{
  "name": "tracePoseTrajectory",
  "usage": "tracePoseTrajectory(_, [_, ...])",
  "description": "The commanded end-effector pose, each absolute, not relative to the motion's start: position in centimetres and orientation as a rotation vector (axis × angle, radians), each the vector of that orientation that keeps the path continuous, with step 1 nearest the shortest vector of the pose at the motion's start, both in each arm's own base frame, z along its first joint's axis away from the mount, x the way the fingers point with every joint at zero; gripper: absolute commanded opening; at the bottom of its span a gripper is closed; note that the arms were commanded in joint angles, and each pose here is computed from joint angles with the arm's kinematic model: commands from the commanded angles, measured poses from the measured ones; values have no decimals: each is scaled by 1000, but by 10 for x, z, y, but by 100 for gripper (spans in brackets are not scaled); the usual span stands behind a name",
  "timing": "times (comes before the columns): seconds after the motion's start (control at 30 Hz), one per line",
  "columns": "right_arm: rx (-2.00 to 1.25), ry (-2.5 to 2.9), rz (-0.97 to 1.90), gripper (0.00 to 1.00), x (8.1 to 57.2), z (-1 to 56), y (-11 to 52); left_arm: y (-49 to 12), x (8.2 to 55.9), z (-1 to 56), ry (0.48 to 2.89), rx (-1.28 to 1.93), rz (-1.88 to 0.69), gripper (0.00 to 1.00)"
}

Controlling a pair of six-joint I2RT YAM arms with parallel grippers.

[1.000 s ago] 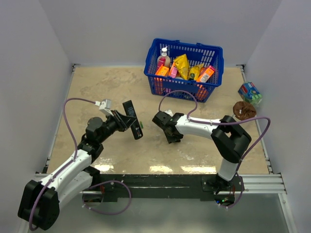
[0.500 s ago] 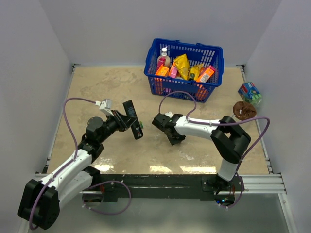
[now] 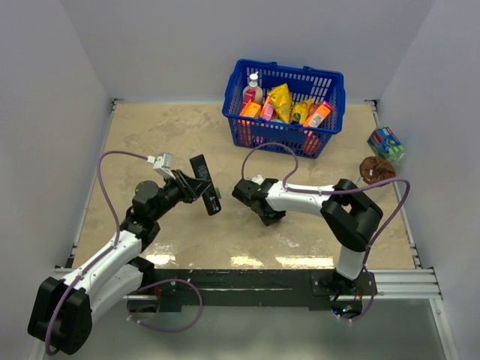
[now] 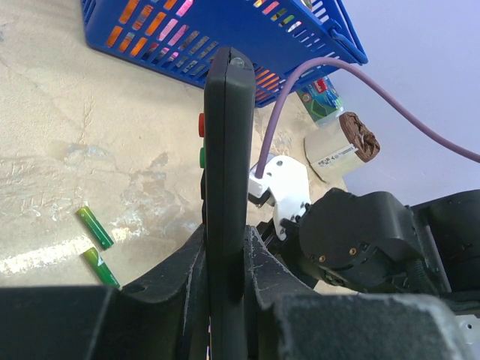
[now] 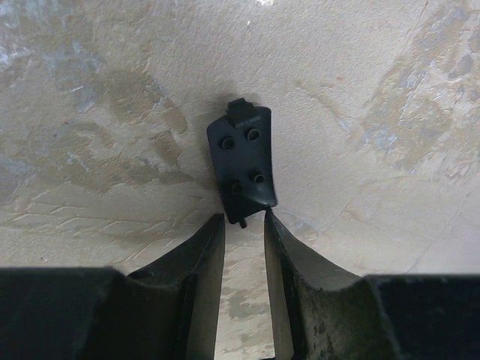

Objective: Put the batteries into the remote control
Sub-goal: Adjust the battery cover at the center of the board.

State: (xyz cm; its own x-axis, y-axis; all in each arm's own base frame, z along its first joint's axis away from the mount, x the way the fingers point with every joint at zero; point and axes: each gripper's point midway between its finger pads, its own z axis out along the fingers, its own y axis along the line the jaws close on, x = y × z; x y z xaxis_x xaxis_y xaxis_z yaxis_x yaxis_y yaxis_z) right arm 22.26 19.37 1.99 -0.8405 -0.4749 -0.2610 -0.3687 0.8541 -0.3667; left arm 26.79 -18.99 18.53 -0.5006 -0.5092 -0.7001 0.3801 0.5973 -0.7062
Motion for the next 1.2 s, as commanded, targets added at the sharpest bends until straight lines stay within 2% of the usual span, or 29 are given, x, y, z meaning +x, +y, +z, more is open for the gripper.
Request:
tracePoseTrajectory(0.0, [-655,2621,-484,30,232,26,200,-191,269,205,1722,-89,-1115,0])
tracePoseTrajectory(0.2, [-689,2597,-555,22,231,24,198,-191,268,205,1720,-90,-1116,0])
tracePoseTrajectory(0.43, [-701,2532,-622,8,236,36,199,-191,268,206,1719,-91,-1120,0])
tracePoseTrajectory(0.47, [-703,2523,-611,4,238,40,202,-191,268,206,1720,-92,-1121,0])
tracePoseTrajectory(0.6, [-696,2496,-503,0,241,56,218,-191,268,206,1718,-93,-1120,0])
tracePoseTrajectory(0.87, [-620,2425,-67,0,244,93,266,-190,267,211,1705,-94,-1123,0])
tracePoseTrajectory(0.97, [-600,2367,272,0,237,109,297,-189,267,214,1694,-96,-1120,0])
tracePoseTrajectory(1.03, [-535,2264,586,0,239,139,325,-189,267,216,1684,-95,-1121,0])
tracePoseTrajectory(1.17, [-474,2132,922,0,235,159,343,-187,265,222,1660,-100,-1119,0])
